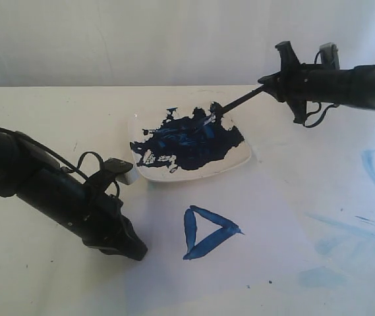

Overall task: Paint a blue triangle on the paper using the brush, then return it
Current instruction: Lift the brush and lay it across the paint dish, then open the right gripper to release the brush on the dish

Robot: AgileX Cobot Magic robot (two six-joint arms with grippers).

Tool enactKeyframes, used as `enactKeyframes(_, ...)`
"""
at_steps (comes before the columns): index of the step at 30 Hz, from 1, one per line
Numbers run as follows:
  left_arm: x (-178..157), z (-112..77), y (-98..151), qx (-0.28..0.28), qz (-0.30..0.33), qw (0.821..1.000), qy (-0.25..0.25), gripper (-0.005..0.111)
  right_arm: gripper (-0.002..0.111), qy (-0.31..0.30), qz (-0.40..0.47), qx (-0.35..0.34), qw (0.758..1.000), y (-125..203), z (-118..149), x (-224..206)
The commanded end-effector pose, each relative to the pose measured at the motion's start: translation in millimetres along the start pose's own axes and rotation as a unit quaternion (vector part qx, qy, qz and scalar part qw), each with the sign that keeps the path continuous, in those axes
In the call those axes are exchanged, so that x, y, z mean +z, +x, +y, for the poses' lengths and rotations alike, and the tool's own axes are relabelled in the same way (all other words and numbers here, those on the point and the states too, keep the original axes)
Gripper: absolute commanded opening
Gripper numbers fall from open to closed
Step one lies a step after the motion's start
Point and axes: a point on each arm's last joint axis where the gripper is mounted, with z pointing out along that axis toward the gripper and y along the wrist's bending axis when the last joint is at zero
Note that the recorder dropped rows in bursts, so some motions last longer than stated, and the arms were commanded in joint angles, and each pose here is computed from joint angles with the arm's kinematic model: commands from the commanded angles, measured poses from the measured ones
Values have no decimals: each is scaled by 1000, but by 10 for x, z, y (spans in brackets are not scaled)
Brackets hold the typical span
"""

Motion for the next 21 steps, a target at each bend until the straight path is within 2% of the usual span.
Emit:
enactKeyframes(1,-1,-34,-9,1,-1,1000,8,0,0,-13,19,3,1000,24,-40,130)
enactKeyframes(9,-1,-34,-10,0,-1,1000,8,0,0,-22,13,1,1000,-6,-46,324)
enactKeyframes(13,-1,-34,-10,0,-1,1000,8,0,0,-13,10,-6,1000,127,-28,475)
enactKeyframes(21,-1,-34,-10,0,-1,1000,8,0,0,11,22,28,999,243,-286,633)
